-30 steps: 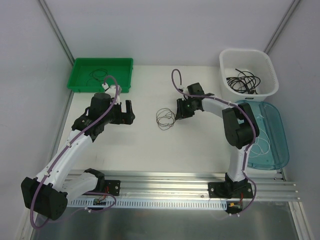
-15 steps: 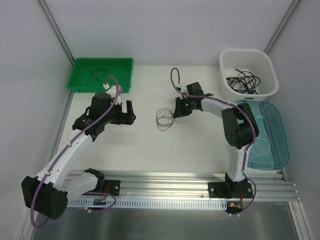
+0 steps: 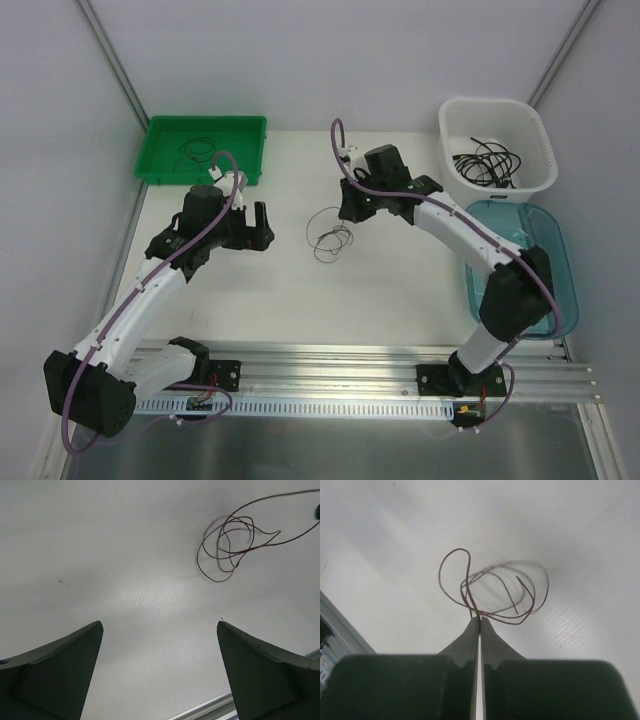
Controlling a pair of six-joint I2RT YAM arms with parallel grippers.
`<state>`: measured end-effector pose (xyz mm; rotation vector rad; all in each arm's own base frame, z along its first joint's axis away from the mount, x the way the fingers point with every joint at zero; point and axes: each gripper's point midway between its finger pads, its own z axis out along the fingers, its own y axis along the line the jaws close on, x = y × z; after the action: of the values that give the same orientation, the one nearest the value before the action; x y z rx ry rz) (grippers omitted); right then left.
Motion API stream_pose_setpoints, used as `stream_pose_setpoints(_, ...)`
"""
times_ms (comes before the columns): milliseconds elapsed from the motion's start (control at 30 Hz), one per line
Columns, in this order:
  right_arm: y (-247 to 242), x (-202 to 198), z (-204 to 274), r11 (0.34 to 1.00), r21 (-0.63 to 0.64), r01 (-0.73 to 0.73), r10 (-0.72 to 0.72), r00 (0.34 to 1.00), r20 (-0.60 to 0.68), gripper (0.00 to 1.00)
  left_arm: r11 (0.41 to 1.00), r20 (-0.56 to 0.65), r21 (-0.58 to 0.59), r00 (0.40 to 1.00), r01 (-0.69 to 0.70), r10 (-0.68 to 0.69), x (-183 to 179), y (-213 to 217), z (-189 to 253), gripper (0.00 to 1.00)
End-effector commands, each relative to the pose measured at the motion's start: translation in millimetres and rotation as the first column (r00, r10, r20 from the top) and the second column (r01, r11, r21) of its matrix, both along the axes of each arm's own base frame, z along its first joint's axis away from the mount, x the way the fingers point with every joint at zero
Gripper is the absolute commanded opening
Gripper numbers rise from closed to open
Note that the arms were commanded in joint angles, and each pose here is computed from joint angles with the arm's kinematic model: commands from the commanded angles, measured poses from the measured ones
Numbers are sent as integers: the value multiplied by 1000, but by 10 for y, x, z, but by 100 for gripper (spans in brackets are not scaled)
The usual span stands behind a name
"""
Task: Untangle the cables
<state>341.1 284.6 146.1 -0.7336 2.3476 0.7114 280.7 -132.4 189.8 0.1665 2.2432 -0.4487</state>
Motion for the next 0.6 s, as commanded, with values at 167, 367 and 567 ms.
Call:
stream_pose_setpoints(167,-154,-298,1299,988,-135,80,-31,941,337,1,997,-15,-54,998,57,-58,-29,-122,31,99)
stream_pose_setpoints(367,-93,-438,1610,997,-14,81,-70,922,381,1,981,-3,-111,987,157,-158,-91,-288,80,99)
stream_pose_setpoints(567,-59,-485,1899,991,96,93,-124,909,398,1,921,58,-202,943,332,-327,-240,-556,220,99)
